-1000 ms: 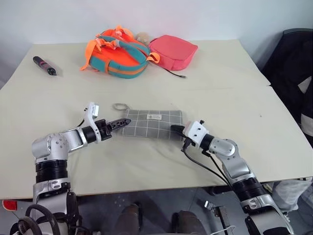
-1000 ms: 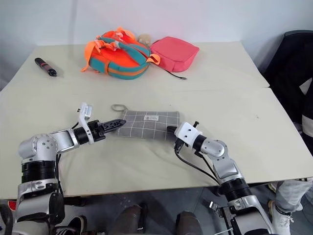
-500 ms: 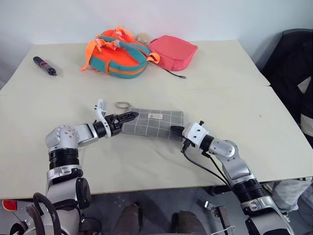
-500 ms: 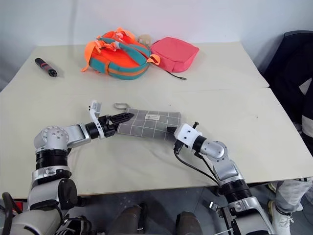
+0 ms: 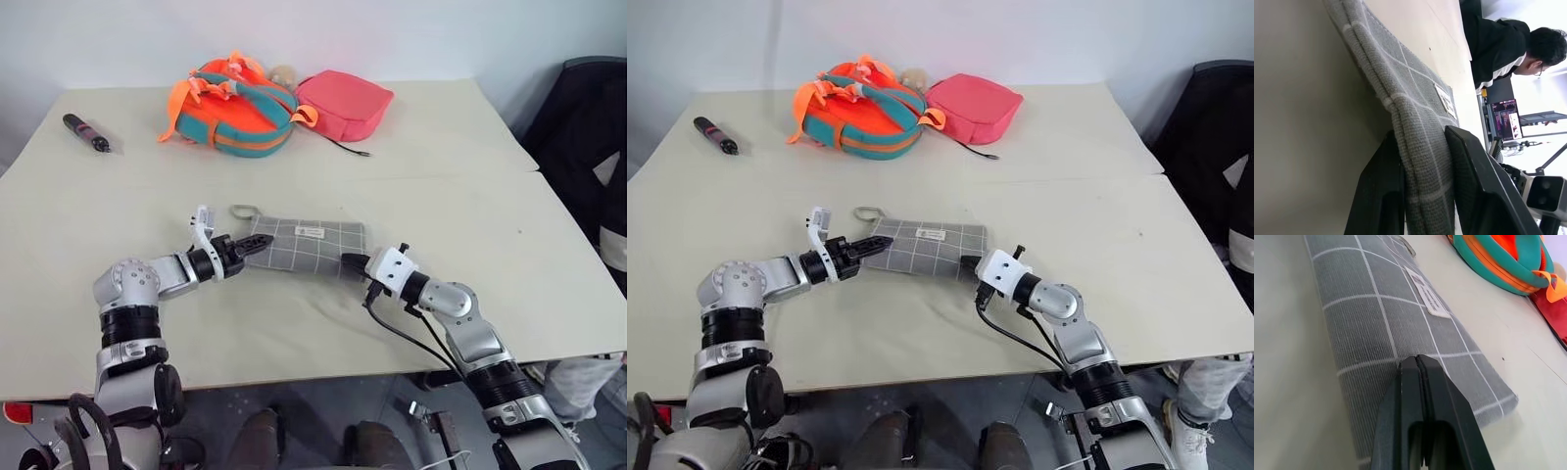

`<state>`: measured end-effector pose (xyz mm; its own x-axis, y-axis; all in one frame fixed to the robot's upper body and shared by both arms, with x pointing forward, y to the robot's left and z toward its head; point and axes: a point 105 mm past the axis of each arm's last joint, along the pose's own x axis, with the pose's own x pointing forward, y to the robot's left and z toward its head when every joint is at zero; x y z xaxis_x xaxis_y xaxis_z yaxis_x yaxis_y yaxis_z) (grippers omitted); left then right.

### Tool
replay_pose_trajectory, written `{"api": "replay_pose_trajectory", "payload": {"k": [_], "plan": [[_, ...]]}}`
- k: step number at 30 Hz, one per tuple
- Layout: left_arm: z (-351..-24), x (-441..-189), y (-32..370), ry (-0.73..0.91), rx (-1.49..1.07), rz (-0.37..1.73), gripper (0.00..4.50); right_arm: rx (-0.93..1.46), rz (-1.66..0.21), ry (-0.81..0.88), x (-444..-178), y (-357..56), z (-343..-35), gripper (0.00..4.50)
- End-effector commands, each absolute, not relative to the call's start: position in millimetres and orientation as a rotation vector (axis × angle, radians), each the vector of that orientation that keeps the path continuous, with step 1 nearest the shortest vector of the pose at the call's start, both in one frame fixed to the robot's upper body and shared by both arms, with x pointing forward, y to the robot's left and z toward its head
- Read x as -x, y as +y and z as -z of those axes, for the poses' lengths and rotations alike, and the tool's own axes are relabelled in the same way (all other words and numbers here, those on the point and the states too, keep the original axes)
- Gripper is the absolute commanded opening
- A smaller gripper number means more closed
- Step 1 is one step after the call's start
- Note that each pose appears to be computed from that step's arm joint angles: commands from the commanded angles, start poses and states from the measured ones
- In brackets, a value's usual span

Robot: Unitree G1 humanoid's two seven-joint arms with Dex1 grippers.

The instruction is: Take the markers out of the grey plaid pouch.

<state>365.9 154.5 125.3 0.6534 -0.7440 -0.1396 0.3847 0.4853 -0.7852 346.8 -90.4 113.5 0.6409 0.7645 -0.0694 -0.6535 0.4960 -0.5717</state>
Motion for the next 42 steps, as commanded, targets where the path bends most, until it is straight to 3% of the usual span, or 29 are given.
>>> {"api": "replay_pose_trajectory", "payload": {"k": [1,4,8,11,16,29,42], "plan": [[-135.5,-363.1,159.9,0.356,0.637,0.714,0.9,0.625,-0.863,-0.247,-343.7,-95.9,-125.2,0.0],[-151.1,-354.3,159.2,0.115,0.337,0.746,0.9,0.56,-0.866,-0.248,-342.6,-102.7,-136.3,0.0],[-161.8,-337.4,158.8,-0.047,0.221,0.761,0.89,0.369,-0.89,-0.271,-336.5,-111.3,-159.8,0.18],[-173.3,-318.6,155.9,-0.228,-0.02,0.769,0.89,0.263,-0.894,-0.278,-333.9,-121.8,-175.9,0.93],[-170.9,-309.4,158.6,-0.292,-0.093,0.725,0.89,0.16,-0.931,-0.178,-328.8,-134.7,-174.9,2.72],[-146.0,-277.0,136.5,-0.337,-0.338,0.863,0.89,0.022,-0.897,-0.043,-343.6,-149.1,-169.4,2.72],[-140.2,-260.2,130.6,-0.386,-0.47,0.939,0.89,-0.019,-1.137,-0.001,-328.0,-137.8,-184.0,2.72]]}}
